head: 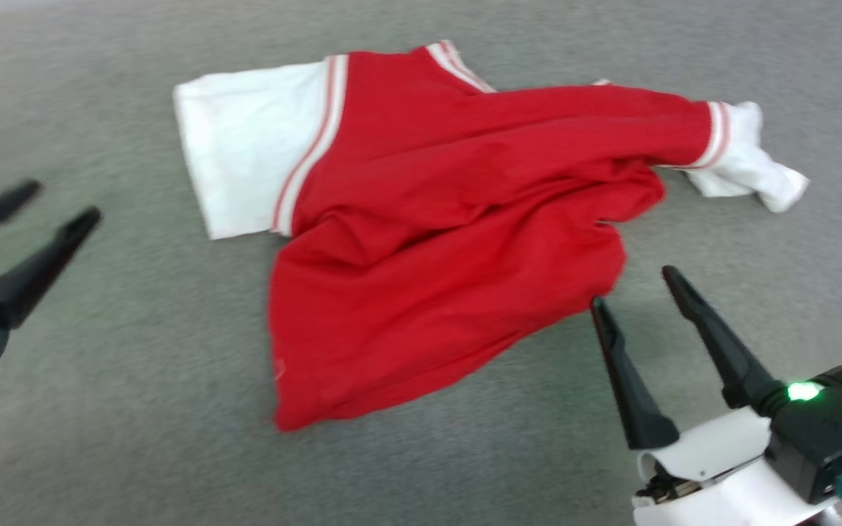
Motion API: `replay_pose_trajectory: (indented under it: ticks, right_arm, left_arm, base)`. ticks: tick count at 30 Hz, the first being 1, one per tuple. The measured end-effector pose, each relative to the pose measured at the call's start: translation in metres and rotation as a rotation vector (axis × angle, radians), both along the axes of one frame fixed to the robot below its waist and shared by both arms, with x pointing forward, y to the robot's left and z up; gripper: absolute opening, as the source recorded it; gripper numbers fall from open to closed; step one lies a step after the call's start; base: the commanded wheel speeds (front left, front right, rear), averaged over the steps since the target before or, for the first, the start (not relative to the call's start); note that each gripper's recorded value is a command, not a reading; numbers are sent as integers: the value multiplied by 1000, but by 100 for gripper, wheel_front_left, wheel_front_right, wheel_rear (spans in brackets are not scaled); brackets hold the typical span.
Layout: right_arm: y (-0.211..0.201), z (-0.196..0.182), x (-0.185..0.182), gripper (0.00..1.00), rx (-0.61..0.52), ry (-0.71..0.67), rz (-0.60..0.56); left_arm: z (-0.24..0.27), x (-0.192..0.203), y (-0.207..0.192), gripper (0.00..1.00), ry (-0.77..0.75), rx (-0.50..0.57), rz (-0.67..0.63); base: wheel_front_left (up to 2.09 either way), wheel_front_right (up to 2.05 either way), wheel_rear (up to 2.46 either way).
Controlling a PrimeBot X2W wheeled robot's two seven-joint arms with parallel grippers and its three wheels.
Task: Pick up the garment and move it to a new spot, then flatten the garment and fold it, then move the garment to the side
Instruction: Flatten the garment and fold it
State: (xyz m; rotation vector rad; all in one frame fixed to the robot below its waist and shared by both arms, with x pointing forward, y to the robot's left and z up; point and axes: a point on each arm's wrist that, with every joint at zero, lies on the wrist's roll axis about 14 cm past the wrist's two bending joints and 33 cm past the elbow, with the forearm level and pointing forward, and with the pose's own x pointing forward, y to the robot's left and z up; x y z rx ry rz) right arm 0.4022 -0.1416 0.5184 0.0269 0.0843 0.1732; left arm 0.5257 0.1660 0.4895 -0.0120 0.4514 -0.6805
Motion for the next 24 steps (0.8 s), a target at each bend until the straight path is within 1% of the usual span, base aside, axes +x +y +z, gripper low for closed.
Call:
replay_pose_trajectory:
  ticks: [3, 5, 7, 9, 13, 16, 20, 23, 24]
  right_arm:
    - [-6, -2, -7, 100, -16, 3, -25]
    - [-11, -5, -14, 100, -17, 10, -47]
    - [-16, -6, -19, 100, -18, 15, -67]
    - [-19, -8, -22, 100, -17, 22, -81]
    - [-19, -11, -28, 100, -20, 31, -92]
    - [-18, -13, -27, 100, -23, 36, -93]
    - [-20, -17, -28, 100, -36, 49, -104]
    - [-21, -18, -27, 100, -46, 54, -106]
    - [-20, -18, -27, 100, -46, 53, -102]
  left_arm:
    - [-18, 14, -14, 100, 219, -34, 3]
    - [-31, 17, -21, 100, 361, -20, -15]
    - [-44, 18, -32, 100, 496, -38, -35]
    - [-58, 15, -38, 100, 601, 3, -64]
    - [-77, 23, -41, 100, 689, 65, -69]
    - [-86, 32, -49, 100, 726, 46, -66]
    - [-95, 34, -63, 100, 794, -17, -87]
    - [-99, 33, -67, 100, 800, -7, -113]
    - [-100, 32, -67, 81, 800, -2, -118]
  base:
    - [0, 0, 0]
    - [0, 0, 0]
    - [0, 0, 0]
    - [0, 0, 0]
    - [0, 0, 0]
    - [0, 0, 0]
    - [0, 0, 0]
    - [0, 0, 0]
    - [0, 0, 0]
